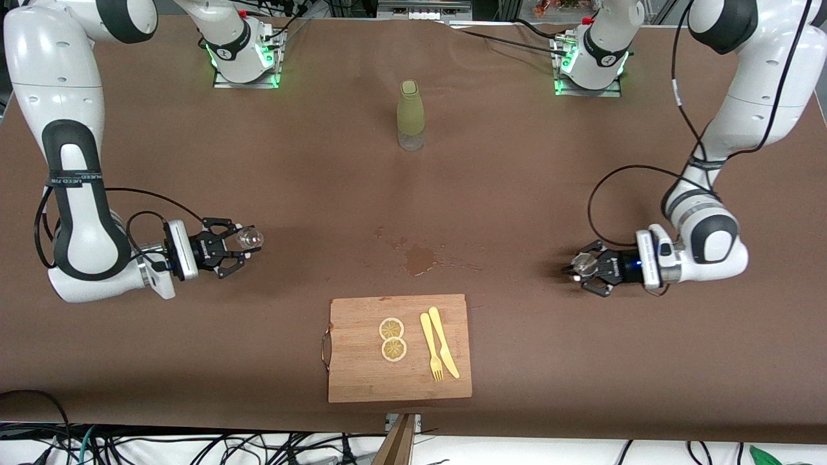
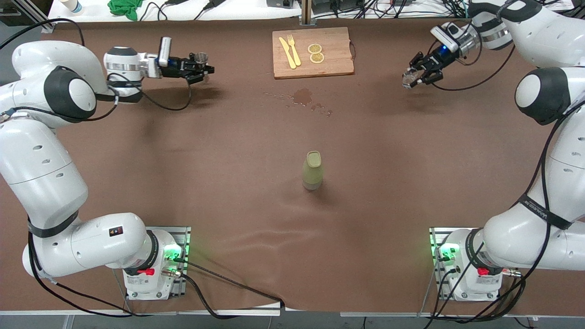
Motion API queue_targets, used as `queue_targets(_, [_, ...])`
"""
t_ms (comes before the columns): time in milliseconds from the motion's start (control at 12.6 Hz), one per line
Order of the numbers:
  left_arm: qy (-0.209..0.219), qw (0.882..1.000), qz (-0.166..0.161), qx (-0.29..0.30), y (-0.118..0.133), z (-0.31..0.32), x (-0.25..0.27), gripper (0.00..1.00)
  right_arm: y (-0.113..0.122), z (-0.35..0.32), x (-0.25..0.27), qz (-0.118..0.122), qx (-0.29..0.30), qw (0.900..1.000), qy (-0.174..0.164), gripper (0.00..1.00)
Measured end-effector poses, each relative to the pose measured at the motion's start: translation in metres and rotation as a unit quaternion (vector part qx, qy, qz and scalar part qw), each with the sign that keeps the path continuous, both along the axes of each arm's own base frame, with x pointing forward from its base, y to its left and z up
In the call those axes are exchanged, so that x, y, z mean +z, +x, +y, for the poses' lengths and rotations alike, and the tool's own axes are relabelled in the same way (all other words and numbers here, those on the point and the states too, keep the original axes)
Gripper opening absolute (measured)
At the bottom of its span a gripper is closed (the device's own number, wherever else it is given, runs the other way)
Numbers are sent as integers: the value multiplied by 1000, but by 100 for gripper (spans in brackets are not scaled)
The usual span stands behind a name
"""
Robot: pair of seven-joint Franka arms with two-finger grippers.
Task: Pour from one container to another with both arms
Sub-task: 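Carry the glass cup back with the right gripper while the left gripper returns the jigger, then set the glass cup down and open the right gripper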
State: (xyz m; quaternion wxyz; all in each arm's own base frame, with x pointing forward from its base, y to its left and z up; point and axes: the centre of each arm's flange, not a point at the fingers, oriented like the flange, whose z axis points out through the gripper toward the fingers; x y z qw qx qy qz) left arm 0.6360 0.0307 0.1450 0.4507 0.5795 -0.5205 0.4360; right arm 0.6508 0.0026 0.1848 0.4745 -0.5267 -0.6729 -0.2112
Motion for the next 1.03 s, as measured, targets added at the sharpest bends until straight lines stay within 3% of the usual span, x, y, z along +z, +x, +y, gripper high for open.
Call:
queue_targets(317, [-12,999,27,20,-31,96,-6,9,-21,-62,-46,-36,5,999,6,49])
queue_targets(555, [-14,998,35,50,-49,146,-8,9,-28,-81,-68,-43,7,999,0,49])
queue_targets(1030, [-29,994,58,85,-68,174,-34,9,-32,-97,-74,-43,6,999,-14,49])
